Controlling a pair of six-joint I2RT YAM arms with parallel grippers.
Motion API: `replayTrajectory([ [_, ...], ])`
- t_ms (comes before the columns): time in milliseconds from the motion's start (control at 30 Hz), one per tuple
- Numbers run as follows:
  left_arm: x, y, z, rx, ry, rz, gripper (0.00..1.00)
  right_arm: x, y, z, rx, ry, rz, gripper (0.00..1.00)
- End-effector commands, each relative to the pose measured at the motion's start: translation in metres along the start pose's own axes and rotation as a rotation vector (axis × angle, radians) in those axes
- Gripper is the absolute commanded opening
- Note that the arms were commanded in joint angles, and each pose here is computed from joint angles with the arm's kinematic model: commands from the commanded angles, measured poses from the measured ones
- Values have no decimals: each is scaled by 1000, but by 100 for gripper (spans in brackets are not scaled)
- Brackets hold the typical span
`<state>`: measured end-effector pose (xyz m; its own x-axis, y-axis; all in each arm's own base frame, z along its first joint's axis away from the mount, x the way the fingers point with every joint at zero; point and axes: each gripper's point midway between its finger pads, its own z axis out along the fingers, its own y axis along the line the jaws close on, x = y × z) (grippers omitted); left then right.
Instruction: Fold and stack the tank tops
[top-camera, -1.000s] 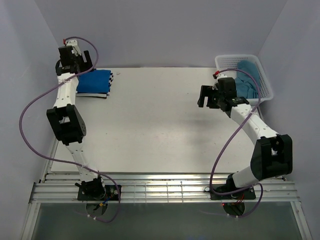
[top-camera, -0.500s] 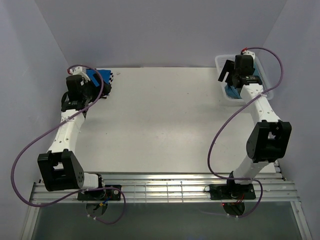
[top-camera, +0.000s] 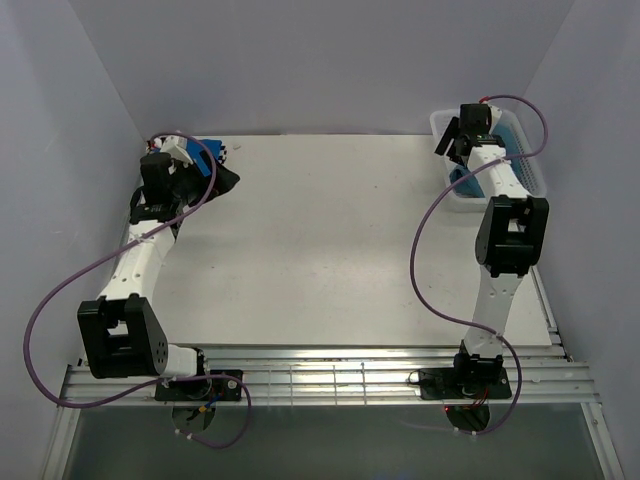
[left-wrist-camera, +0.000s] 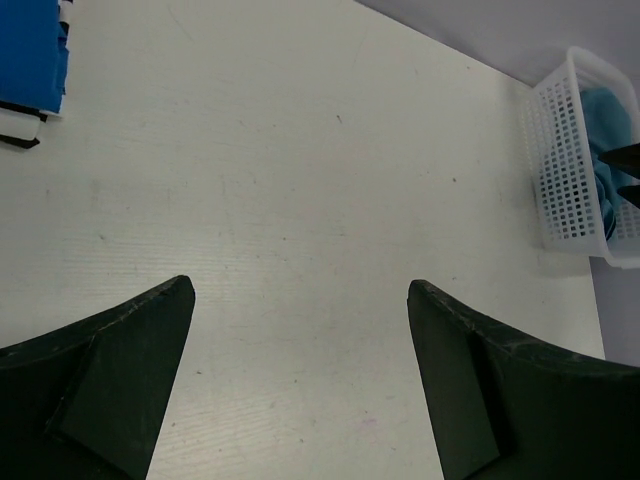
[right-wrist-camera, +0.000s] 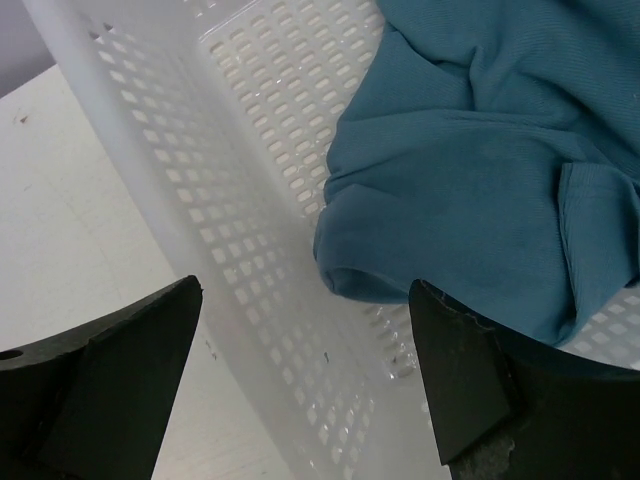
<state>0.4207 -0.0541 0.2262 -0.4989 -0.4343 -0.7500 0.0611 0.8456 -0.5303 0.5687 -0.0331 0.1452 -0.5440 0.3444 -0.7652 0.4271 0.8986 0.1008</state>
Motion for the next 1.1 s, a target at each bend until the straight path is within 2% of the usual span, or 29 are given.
replayTrajectory([
  [0, -12, -28, -8, 125, -44, 84, 98, -31, -12, 14, 41, -68, 98, 90],
  [200, -8, -29, -5, 151, -46, 103, 98, -24, -23, 36, 18, -49, 147, 90],
  [433, 1, -12, 9, 94, -23, 70, 98, 11, -24, 61, -16, 36, 76, 90],
  [667, 10, -2, 21, 69, 10, 38, 98, 38, -38, 78, 7, 102, 77, 90],
  [767, 9, 2, 23, 51, 8, 34, 98, 42, -47, 83, 45, 107, 93, 93],
  [800, 8, 2, 23, 49, 6, 33, 98, 43, -49, 85, 56, 108, 96, 99],
  [833, 8, 2, 23, 45, 6, 34, 98, 44, -51, 87, 66, 107, 100, 97],
  [867, 9, 3, 24, 42, 9, 33, 98, 44, -54, 88, 78, 103, 99, 90],
  [900, 7, 4, 24, 39, 4, 32, 98, 43, -55, 89, 80, 99, 100, 78],
  [967, 7, 4, 24, 36, 4, 32, 98, 41, -54, 92, 78, 94, 98, 62],
  [1000, 6, 4, 24, 34, 1, 31, 98, 39, -53, 92, 70, 91, 96, 41],
  [1067, 4, 3, 24, 34, -3, 31, 98, 31, -45, 91, 24, 74, 98, 23],
])
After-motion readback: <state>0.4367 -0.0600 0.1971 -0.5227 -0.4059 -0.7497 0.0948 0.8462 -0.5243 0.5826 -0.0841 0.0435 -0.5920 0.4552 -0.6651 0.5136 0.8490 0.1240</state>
